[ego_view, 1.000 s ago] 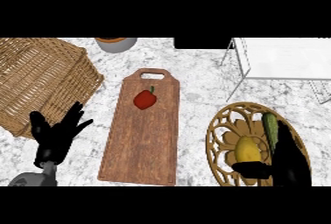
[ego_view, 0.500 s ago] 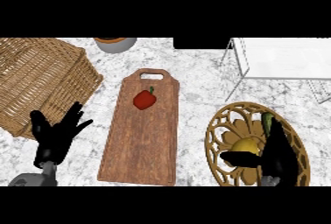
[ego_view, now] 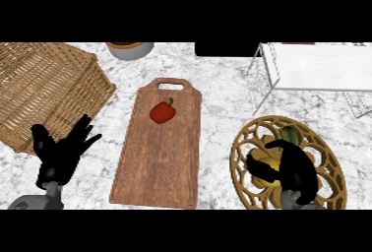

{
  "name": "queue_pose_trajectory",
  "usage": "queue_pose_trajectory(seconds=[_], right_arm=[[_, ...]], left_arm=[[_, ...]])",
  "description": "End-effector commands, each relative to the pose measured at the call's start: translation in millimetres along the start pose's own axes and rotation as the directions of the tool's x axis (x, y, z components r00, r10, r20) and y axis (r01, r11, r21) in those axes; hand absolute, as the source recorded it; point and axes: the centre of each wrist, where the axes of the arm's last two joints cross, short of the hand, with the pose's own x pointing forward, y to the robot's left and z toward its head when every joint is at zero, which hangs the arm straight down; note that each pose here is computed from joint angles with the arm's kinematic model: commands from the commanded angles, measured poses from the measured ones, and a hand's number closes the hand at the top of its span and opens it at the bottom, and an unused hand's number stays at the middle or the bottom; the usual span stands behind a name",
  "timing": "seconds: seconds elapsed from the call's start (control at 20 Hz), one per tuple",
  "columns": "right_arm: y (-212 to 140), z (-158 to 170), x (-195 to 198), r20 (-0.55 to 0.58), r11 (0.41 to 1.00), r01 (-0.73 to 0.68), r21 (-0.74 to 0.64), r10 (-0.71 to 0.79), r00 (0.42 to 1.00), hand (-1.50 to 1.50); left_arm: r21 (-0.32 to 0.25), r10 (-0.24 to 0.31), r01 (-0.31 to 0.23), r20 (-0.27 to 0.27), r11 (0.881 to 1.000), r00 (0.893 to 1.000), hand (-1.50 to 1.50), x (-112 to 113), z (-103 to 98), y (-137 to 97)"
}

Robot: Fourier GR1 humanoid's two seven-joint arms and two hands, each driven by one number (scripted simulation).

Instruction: Pick the lemon from the placemat and place it in the tiered shelf

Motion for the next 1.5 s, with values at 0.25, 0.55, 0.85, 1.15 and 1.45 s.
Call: queue_pose_trajectory(seconds=[0.25,0.55,0.85,1.15,1.45], right_arm=[[23,-10,1,0.115,0.995,-0.035,0.098,0.024,0.993,1.5],[-9,-5,4,0.611,0.899,-0.332,0.287,0.095,0.786,1.5],[-81,14,14,0.759,0.968,-0.196,0.157,0.008,0.651,1.5],[-154,53,24,0.793,1.0,0.007,-0.002,-0.002,0.609,1.5],[-231,83,33,0.761,0.988,0.127,-0.085,-0.018,0.648,1.5]], left_arm=[[0.0,-0.022,0.022,-0.029,1.0,0.999,0.0,1,1,1],[-0.005,0.0,-0.001,-0.035,1.0,0.999,0.0,-5,-2,-2],[0.018,-0.011,0.011,-0.045,1.0,0.999,0.0,-7,-3,9],[0.025,0.004,-0.003,-0.053,1.0,0.999,0.0,-16,4,7],[0.021,-0.012,0.013,-0.038,1.0,0.999,0.0,-19,9,7]])
